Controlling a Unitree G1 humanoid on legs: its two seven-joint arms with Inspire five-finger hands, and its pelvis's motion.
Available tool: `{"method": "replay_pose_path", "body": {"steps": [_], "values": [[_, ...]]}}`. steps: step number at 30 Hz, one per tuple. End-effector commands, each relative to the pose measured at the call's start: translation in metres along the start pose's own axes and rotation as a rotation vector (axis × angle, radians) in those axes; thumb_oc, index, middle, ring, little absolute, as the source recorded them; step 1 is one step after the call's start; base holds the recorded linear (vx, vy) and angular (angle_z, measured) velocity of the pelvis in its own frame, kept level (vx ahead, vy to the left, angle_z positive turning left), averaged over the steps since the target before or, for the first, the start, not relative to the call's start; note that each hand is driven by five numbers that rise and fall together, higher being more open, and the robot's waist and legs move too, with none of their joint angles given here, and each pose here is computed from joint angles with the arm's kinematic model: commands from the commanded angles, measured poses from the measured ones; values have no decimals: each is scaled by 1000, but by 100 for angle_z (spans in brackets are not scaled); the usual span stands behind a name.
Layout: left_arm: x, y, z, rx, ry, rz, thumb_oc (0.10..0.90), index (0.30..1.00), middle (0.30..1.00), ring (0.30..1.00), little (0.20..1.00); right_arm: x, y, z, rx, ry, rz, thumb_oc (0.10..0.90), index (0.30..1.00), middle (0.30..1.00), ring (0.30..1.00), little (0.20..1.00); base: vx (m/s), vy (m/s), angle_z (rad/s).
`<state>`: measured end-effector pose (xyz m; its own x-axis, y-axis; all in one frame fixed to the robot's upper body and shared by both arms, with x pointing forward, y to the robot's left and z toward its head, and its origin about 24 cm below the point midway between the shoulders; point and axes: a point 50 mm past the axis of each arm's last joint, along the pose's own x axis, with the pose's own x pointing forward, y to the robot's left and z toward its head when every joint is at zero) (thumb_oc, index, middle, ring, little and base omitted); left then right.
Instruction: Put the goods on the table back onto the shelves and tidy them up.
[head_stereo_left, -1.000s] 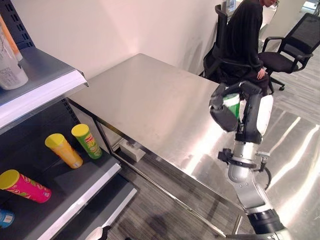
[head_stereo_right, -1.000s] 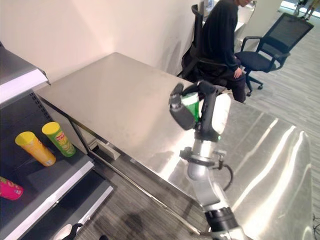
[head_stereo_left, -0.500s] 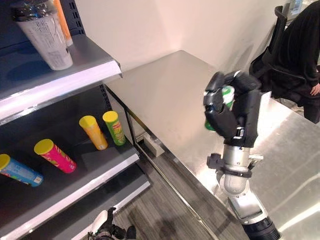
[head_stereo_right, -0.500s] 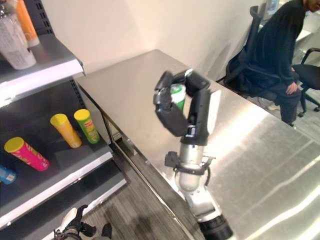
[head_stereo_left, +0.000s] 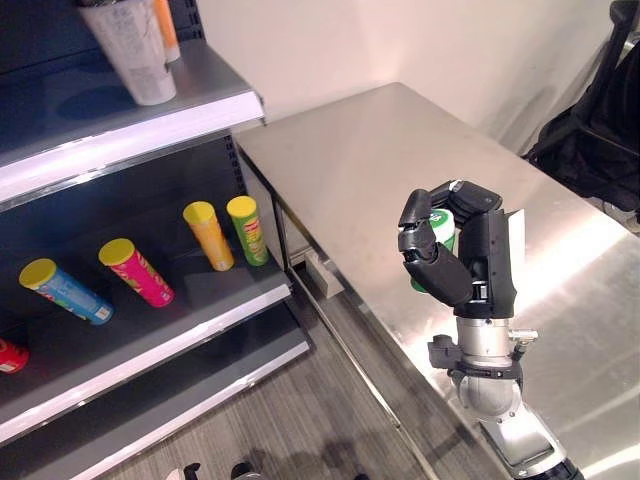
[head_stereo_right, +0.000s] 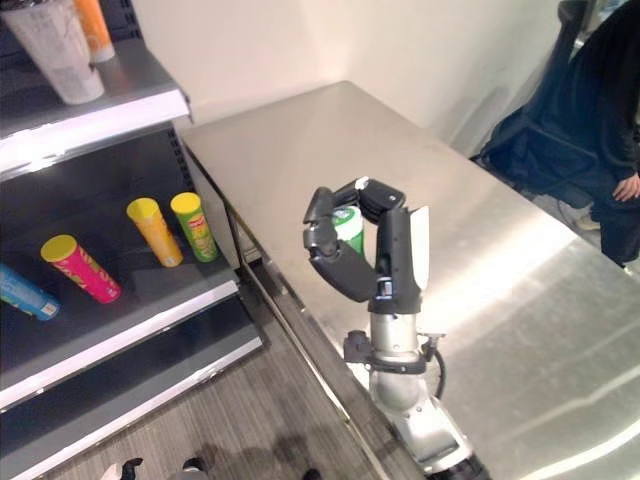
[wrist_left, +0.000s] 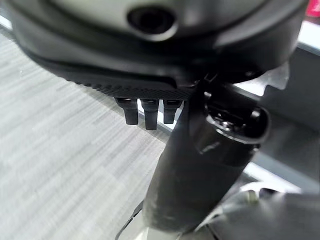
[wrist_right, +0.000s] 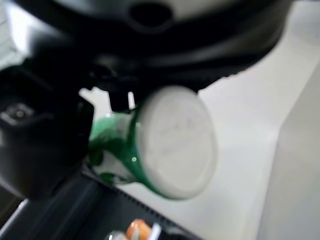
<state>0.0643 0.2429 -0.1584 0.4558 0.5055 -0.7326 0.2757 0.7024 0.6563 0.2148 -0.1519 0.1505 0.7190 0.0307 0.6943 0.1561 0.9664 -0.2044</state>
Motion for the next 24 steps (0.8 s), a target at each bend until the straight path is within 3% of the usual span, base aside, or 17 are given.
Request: {"method": "replay_pose_path", "body": {"steps": [1, 6, 11, 13, 19, 24], "values": [[4, 4, 71, 21, -294, 39, 800, 900, 900, 900, 900, 20, -8, 38, 82, -275, -18, 400, 300, 300, 300, 300, -114, 306, 68], [-10, -1, 132, 168, -617, 3, 800, 900, 900, 900, 900, 13, -5, 38, 119, -241, 15, 400, 300, 300, 300, 300, -166, 352, 87], [-27, -10, 159, 352, -850, -44, 800, 900, 900, 900, 900, 11, -2, 35, 118, -217, 14, 400, 300, 300, 300, 300, -216, 404, 28], [-25, -11, 154, 370, -836, -51, 800, 900, 900, 900, 900, 9, 1, 34, 122, -200, 11, 400, 300, 300, 300, 300, -143, 353, 67], [0, 4, 86, 353, -525, -4, 800, 900, 900, 900, 900, 11, 11, 29, 99, -180, 16, 400, 300, 300, 300, 300, -145, 310, 30], [-6, -15, 50, 386, -417, -99, 800, 900, 900, 900, 900, 5, 3, 35, 95, -205, 40, 400, 300, 300, 300, 300, -78, 326, 24]]}}
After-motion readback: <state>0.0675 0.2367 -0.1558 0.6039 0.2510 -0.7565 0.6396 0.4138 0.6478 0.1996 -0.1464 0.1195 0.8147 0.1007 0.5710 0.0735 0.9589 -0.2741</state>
